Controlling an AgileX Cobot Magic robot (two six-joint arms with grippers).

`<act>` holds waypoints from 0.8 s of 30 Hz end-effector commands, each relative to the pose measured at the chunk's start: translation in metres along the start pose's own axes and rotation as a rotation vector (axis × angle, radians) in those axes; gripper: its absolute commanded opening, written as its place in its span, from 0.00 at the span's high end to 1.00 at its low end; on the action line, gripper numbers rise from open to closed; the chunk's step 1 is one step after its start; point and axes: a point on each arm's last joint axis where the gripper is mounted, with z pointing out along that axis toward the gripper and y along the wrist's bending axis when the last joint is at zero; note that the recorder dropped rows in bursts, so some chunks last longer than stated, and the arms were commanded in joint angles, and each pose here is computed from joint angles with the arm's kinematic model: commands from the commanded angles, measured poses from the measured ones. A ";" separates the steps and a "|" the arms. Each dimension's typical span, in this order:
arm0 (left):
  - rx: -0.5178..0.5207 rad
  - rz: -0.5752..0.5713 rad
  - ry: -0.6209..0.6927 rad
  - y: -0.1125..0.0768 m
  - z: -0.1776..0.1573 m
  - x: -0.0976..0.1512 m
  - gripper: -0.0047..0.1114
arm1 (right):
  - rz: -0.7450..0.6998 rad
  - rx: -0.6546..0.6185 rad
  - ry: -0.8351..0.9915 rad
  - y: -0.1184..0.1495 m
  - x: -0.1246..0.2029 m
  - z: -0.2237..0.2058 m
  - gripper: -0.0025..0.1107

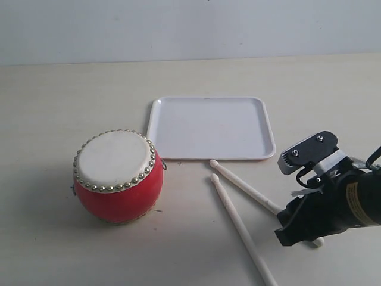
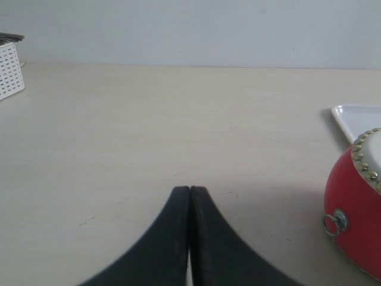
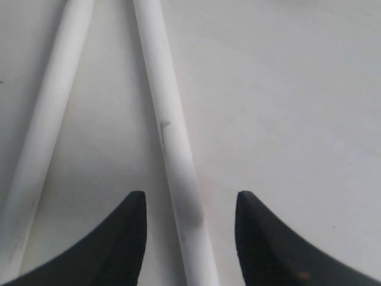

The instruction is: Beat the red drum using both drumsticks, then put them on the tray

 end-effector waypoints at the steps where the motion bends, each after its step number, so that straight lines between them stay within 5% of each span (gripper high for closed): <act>1: 0.000 -0.002 -0.013 0.000 0.000 -0.001 0.96 | -0.017 0.003 0.002 -0.001 -0.008 0.006 0.58; 15: 0.000 -0.002 -0.013 0.000 0.000 -0.001 0.96 | -0.010 -0.007 0.093 -0.003 -0.003 0.029 0.59; 24: 0.000 -0.002 -0.013 0.000 0.000 -0.001 0.96 | -0.012 -0.021 0.146 -0.003 0.004 0.038 0.84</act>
